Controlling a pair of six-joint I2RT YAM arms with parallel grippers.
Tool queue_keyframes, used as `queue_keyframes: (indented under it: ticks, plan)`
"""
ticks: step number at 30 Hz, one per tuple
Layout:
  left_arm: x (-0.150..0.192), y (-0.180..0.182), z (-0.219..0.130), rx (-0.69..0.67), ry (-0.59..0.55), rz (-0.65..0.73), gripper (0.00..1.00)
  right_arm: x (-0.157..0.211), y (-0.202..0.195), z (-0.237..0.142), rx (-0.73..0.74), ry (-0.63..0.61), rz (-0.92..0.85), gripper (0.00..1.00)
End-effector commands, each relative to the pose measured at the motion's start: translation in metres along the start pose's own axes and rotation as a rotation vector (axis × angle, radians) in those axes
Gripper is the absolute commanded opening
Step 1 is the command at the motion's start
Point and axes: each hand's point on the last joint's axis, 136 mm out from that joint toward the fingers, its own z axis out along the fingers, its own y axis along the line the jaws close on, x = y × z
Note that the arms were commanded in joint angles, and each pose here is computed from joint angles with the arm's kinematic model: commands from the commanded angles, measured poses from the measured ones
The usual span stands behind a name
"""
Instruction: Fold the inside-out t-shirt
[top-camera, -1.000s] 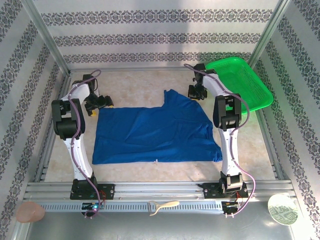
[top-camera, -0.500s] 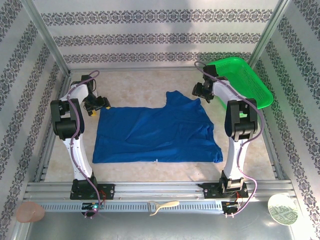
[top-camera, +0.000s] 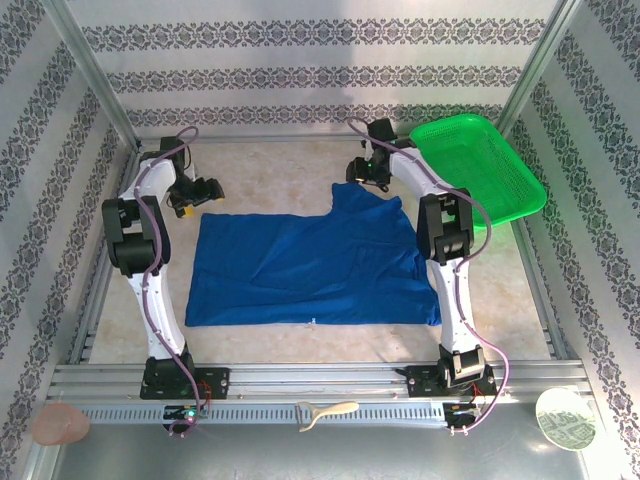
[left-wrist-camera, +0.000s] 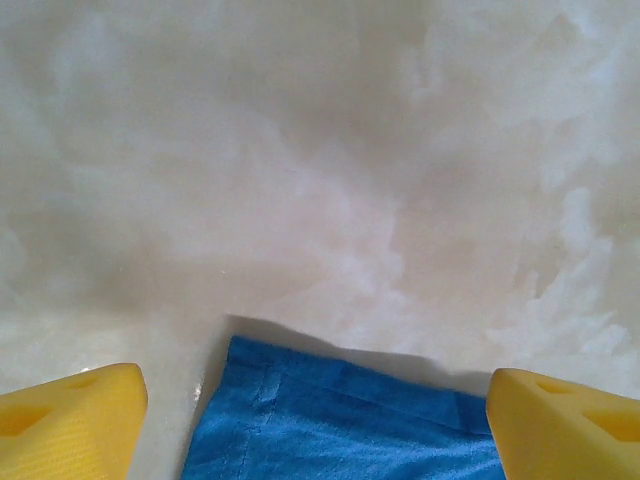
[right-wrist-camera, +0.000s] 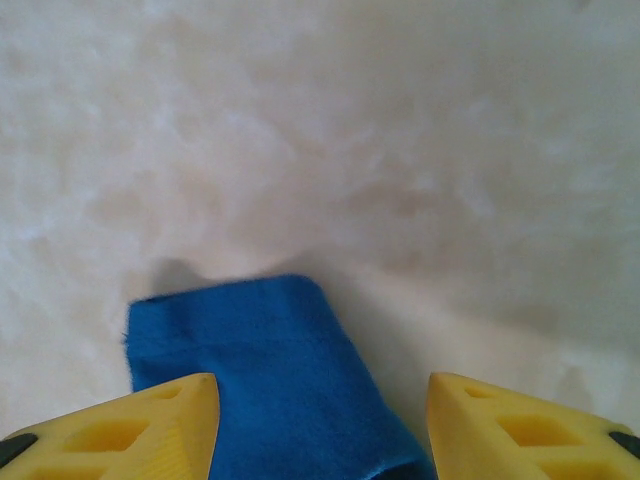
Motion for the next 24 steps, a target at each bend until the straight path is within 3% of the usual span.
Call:
queue_keyframes:
  ticks: [1,5,11,13,15,18,20,22,24]
  plan:
    - [0.016,0.002,0.009,-0.008,0.085,0.042,0.85,0.014,-0.006,0.006,0.022,0.069,0.001,0.55]
    - [0.021,0.002,0.017,-0.018,0.112,0.061,0.72,0.020,-0.006,0.012,0.016,0.089,0.017,0.47]
    - [0.032,0.007,0.025,-0.085,0.126,0.089,0.70,0.024,-0.006,0.016,0.008,0.102,0.033,0.43]
    - [0.036,0.009,0.028,-0.096,0.132,0.093,0.66,0.025,-0.005,0.018,0.004,0.105,0.037,0.42]
    - [0.040,0.010,0.032,-0.098,0.138,0.095,0.60,0.025,-0.005,0.019,-0.003,0.108,0.043,0.36]
    - [0.043,0.009,0.037,-0.091,0.146,0.097,0.43,0.027,-0.004,0.021,-0.009,0.114,0.049,0.16]
    - [0.043,0.006,0.038,-0.072,0.142,0.101,0.23,0.024,-0.004,0.018,-0.020,0.110,0.058,0.00]
    - [0.040,0.002,0.036,-0.055,0.130,0.105,0.04,0.019,-0.003,0.011,-0.039,0.096,0.071,0.00]
    - [0.035,-0.004,0.031,-0.033,0.107,0.108,0.00,0.011,0.002,0.001,-0.065,0.070,0.087,0.00]
